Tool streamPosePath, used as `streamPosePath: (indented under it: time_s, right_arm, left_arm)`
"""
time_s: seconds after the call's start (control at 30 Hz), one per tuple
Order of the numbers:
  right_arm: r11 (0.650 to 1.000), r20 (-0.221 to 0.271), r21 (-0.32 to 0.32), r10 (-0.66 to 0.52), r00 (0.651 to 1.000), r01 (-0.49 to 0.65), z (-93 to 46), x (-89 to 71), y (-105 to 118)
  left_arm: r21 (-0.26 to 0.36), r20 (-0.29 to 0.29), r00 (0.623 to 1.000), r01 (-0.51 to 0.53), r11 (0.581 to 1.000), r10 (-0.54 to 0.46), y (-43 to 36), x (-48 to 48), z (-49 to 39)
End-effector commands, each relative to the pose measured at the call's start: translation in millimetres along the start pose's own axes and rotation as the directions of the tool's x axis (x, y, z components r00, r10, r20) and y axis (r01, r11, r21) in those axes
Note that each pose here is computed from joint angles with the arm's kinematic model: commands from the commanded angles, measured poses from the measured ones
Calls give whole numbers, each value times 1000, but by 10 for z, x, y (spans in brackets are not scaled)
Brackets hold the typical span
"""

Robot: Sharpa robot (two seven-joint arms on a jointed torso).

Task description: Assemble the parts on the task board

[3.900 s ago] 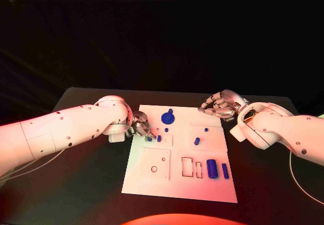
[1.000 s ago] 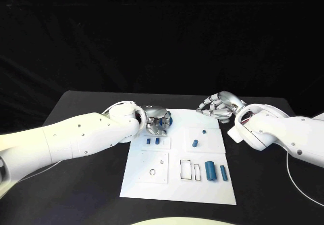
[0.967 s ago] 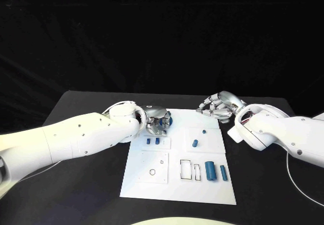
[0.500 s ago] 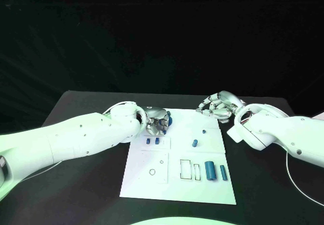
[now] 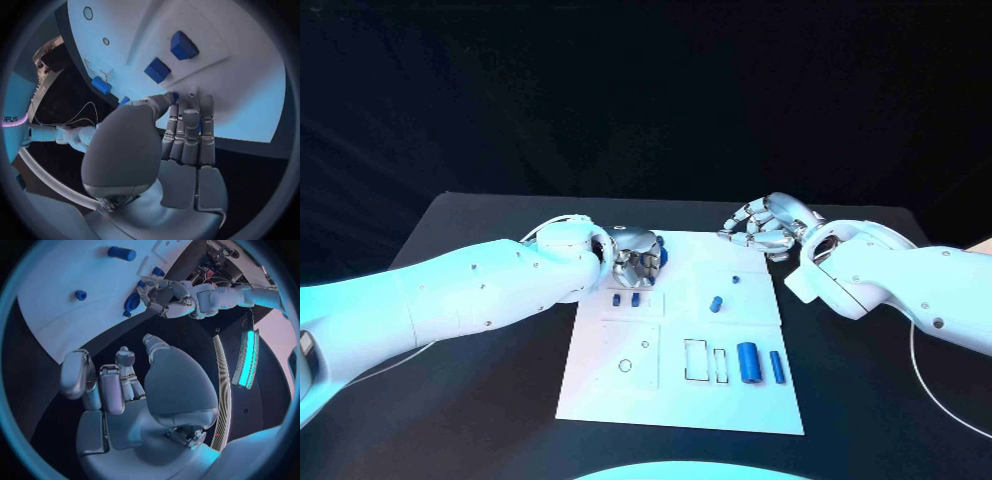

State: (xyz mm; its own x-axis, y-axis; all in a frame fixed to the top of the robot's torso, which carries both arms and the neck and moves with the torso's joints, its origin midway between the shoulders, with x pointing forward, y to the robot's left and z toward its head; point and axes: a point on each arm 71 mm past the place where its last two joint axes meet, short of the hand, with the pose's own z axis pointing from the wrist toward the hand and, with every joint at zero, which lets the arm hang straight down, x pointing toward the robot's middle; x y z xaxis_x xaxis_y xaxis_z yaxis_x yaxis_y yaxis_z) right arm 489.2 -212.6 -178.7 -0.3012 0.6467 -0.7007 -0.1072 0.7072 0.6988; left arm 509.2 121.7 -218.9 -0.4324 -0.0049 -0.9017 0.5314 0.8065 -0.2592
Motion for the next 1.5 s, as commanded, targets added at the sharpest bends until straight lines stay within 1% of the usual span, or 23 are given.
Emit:
streamPosePath:
  time_s: [0.03,0.37,0.77,1.0,1.17,1.3,1.5]
  right_arm:
    - [1000,-6,-14,-3,1000,3,-1,11,15]
    - [1000,-6,-14,-3,1000,3,-1,11,15]
    - [1000,-8,-15,-3,1000,3,-1,14,17]
    - [1000,-8,-14,-3,1000,3,-3,14,17]
    - [1000,-8,-15,-3,1000,3,-3,14,18]
    - [1000,-8,-15,-3,1000,3,-3,14,18]
    - [1000,-8,-16,-3,1000,3,-2,15,20]
  left_arm:
    - [17,-31,999,16,1000,-16,-33,52,10]
    - [22,-35,999,21,1000,-21,-51,59,11]
    - [12,-39,999,19,1000,-18,-49,63,9]
    - [-1,-37,999,13,1000,-13,-25,61,10]
    - [2,-38,999,11,1000,-11,3,59,11]
    - [10,-26,1000,12,1000,-12,14,49,11]
    - [42,13,999,32,999,-33,4,25,4]
